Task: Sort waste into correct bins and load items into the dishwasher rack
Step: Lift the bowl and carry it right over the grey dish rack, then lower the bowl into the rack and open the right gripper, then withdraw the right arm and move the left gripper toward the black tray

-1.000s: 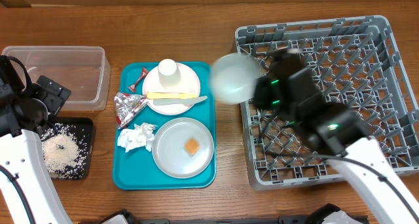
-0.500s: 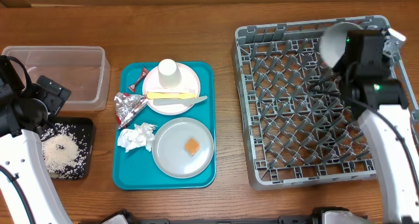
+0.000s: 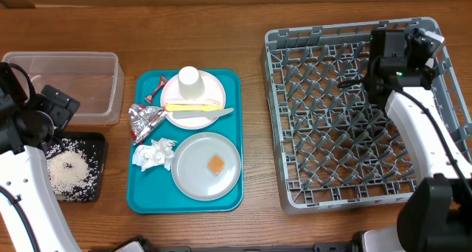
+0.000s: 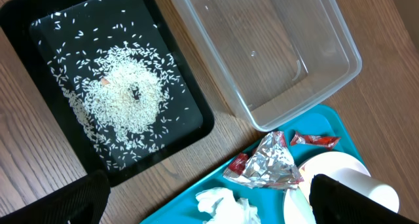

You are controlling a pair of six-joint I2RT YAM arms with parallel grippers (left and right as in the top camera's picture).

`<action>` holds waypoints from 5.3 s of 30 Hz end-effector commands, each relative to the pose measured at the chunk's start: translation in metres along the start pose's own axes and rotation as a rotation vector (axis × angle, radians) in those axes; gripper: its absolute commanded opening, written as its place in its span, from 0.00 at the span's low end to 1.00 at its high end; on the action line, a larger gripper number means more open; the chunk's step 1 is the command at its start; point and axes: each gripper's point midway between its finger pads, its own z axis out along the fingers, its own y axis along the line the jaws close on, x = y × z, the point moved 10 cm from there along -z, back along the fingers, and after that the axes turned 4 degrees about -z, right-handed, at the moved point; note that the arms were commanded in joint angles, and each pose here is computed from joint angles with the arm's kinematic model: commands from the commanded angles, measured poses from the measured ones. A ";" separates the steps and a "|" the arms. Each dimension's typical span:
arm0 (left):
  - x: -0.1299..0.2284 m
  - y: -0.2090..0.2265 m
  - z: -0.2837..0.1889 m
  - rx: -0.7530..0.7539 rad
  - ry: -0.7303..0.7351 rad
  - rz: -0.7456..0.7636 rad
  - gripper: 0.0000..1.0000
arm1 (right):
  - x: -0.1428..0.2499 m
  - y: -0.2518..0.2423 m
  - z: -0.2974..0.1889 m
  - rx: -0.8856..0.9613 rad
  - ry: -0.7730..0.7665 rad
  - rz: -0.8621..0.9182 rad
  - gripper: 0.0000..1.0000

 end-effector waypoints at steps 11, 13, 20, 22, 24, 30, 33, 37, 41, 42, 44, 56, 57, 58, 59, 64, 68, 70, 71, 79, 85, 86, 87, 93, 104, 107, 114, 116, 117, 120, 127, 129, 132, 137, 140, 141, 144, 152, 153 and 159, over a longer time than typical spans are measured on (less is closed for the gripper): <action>-0.003 -0.003 -0.008 0.025 -0.018 -0.015 1.00 | 0.014 0.034 -0.003 0.036 -0.015 -0.151 0.10; -0.003 -0.003 -0.008 0.025 -0.018 -0.015 1.00 | 0.016 0.037 -0.006 0.029 -0.017 -0.162 0.10; -0.003 -0.003 -0.008 0.025 -0.018 -0.015 1.00 | 0.019 0.042 -0.011 -0.006 -0.009 -0.184 0.10; -0.003 -0.003 -0.008 0.025 -0.018 -0.015 1.00 | 0.021 0.044 -0.012 -0.035 0.002 -0.191 0.09; -0.003 -0.003 -0.008 0.025 -0.018 -0.015 1.00 | 0.023 0.047 -0.014 -0.067 0.014 -0.198 0.09; -0.003 -0.003 -0.008 0.025 -0.018 -0.015 1.00 | 0.032 0.059 -0.021 -0.215 0.080 -0.225 0.08; -0.003 -0.003 -0.008 0.025 -0.018 -0.015 1.00 | 0.040 0.065 -0.024 -0.316 0.152 -0.200 0.08; -0.003 -0.003 -0.008 0.025 -0.018 -0.015 1.00 | 0.046 0.069 -0.028 -0.413 0.226 -0.176 0.07; -0.003 -0.003 -0.008 0.025 -0.018 -0.015 1.00 | 0.045 0.071 -0.040 -0.563 0.307 -0.176 0.11; -0.003 -0.003 -0.008 0.025 -0.018 -0.015 1.00 | 0.042 0.068 -0.045 -0.589 0.320 -0.175 0.14; -0.003 -0.003 -0.008 0.025 -0.018 -0.015 1.00 | 0.028 0.055 -0.064 -0.667 0.362 -0.172 0.24; -0.003 -0.003 -0.008 0.025 -0.018 -0.015 1.00 | -0.060 -0.020 -0.145 -0.882 0.248 0.005 0.48; -0.003 -0.003 -0.008 0.025 -0.018 -0.015 1.00 | -0.061 -0.016 -0.142 -0.882 0.240 0.010 0.46; -0.003 -0.003 -0.008 0.025 -0.018 -0.015 1.00 | -0.060 -0.008 -0.137 -0.876 0.238 0.011 0.42; -0.003 -0.003 -0.008 0.025 -0.018 -0.015 1.00 | -0.059 0.000 -0.132 -0.872 0.241 0.009 0.36; -0.003 -0.003 -0.008 0.025 -0.018 -0.015 1.00 | -0.039 0.049 -0.095 -0.788 0.311 -0.051 0.15; -0.003 -0.003 -0.008 0.025 -0.018 -0.015 1.00 | -0.021 0.077 -0.069 -0.694 0.369 -0.114 0.15; -0.003 -0.003 -0.008 0.025 -0.018 -0.015 1.00 | -0.014 0.084 -0.059 -0.645 0.381 -0.139 0.14; -0.003 -0.003 -0.008 0.025 -0.018 -0.015 1.00 | -0.012 0.086 -0.055 -0.622 0.385 -0.149 0.15; -0.003 -0.003 -0.008 0.025 -0.018 -0.015 1.00 | -0.004 0.079 -0.037 -0.560 0.450 -0.166 0.15; -0.003 -0.003 -0.008 0.025 -0.018 -0.015 1.00 | 0.002 0.063 -0.026 -0.523 0.534 -0.180 0.15; -0.003 -0.003 -0.008 0.025 -0.018 -0.015 1.00 | 0.002 0.062 -0.024 -0.520 0.542 -0.178 0.15; -0.003 -0.003 -0.008 0.025 -0.018 -0.015 1.00 | 0.003 0.061 -0.023 -0.529 0.551 -0.183 0.15; -0.003 -0.003 -0.008 0.025 -0.018 -0.016 1.00 | 0.015 0.052 -0.029 -0.619 0.689 -0.266 0.15; -0.003 -0.003 -0.008 0.025 -0.018 -0.015 1.00 | -0.028 0.008 -0.071 -0.671 0.620 -0.202 0.06; -0.003 -0.003 -0.008 0.025 -0.018 -0.015 1.00 | -0.051 -0.015 -0.092 -0.719 0.523 -0.132 0.98; -0.003 -0.003 -0.008 0.025 -0.018 -0.015 1.00 | -0.070 -0.055 -0.114 -0.806 0.434 -0.024 1.00; -0.003 -0.003 -0.008 0.025 -0.018 -0.015 1.00 | -0.070 -0.057 -0.118 -0.853 0.448 -0.014 1.00; -0.003 -0.003 -0.008 0.025 -0.018 -0.015 1.00 | -0.069 -0.056 -0.119 -0.869 0.453 -0.012 1.00; -0.003 -0.003 -0.008 0.025 -0.018 -0.015 1.00 | -0.069 -0.057 -0.114 -0.814 0.440 -0.019 1.00; -0.003 -0.003 -0.008 0.025 -0.018 -0.015 1.00 | -0.082 -0.091 -0.071 -0.531 0.413 0.236 1.00; -0.003 -0.003 -0.008 0.025 -0.018 -0.015 1.00 | -0.082 -0.111 -0.053 -0.463 0.447 0.339 1.00; -0.003 -0.003 -0.008 0.025 -0.018 -0.015 1.00 | -0.079 -0.137 -0.031 -0.388 0.478 0.410 1.00; -0.003 -0.003 -0.008 0.025 -0.018 -0.015 1.00 | -0.073 -0.157 -0.017 -0.402 0.541 0.484 1.00; -0.003 -0.003 -0.008 0.025 -0.018 -0.016 1.00 | -0.073 -0.160 -0.014 -0.420 0.554 0.505 1.00; -0.003 -0.003 -0.008 0.025 -0.018 -0.015 1.00 | -0.073 -0.160 -0.014 -0.421 0.554 0.504 1.00; -0.003 -0.003 -0.008 0.025 -0.018 -0.015 1.00 | -0.073 -0.160 -0.014 -0.421 0.554 0.504 1.00; -0.003 -0.003 -0.008 0.025 -0.018 -0.016 1.00 | -0.073 -0.160 -0.014 -0.421 0.554 0.504 1.00; -0.003 -0.003 -0.008 0.026 -0.019 -0.016 1.00 | -0.073 -0.160 -0.014 -0.421 0.554 0.504 1.00; -0.003 -0.003 -0.008 0.028 -0.017 -0.015 1.00 | -0.073 -0.160 -0.014 -0.421 0.554 0.504 1.00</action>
